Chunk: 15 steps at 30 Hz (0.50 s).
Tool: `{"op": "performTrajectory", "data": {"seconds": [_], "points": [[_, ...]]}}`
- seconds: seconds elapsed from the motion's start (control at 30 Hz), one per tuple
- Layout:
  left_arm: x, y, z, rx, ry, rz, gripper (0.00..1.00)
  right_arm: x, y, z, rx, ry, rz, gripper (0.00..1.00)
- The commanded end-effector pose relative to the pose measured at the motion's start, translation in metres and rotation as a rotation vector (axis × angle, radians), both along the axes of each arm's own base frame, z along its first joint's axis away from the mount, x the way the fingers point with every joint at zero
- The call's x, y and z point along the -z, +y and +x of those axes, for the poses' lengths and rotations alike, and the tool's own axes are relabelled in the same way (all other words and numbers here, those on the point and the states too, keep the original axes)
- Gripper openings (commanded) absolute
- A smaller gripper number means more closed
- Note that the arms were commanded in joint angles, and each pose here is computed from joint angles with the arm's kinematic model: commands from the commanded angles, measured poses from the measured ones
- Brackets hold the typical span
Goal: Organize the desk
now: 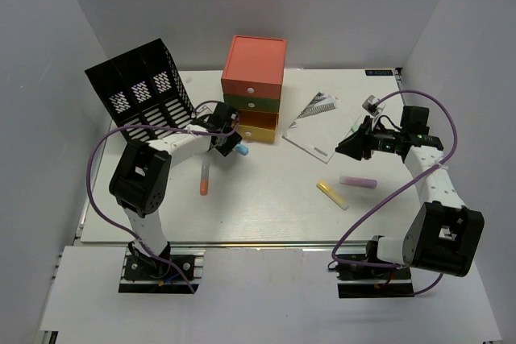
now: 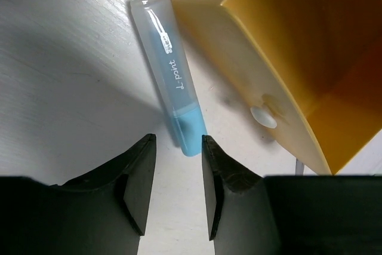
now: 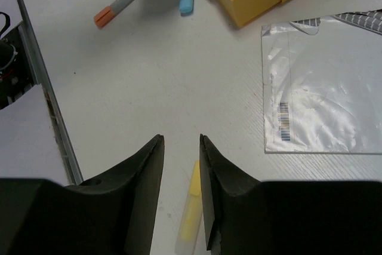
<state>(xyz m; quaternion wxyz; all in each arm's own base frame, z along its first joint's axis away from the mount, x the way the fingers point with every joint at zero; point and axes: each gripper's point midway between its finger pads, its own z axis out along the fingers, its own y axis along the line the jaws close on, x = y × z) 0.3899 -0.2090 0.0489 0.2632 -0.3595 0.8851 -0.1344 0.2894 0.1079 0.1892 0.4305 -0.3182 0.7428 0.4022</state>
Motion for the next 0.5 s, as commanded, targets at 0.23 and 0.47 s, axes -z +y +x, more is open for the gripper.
{"op": "performTrajectory", "data": {"seconds": [0.23,0.47], "points": [[0.0,-0.013,0.023,-0.032,0.008,0.004,0.47,-0.01,-0.003,0.0,0.001,-0.031,0.002,0.36],[0.006,-0.012,0.021,-0.041,0.033,0.037,0.5,-0.012,-0.003,0.0,-0.001,-0.037,0.006,0.36]]}}
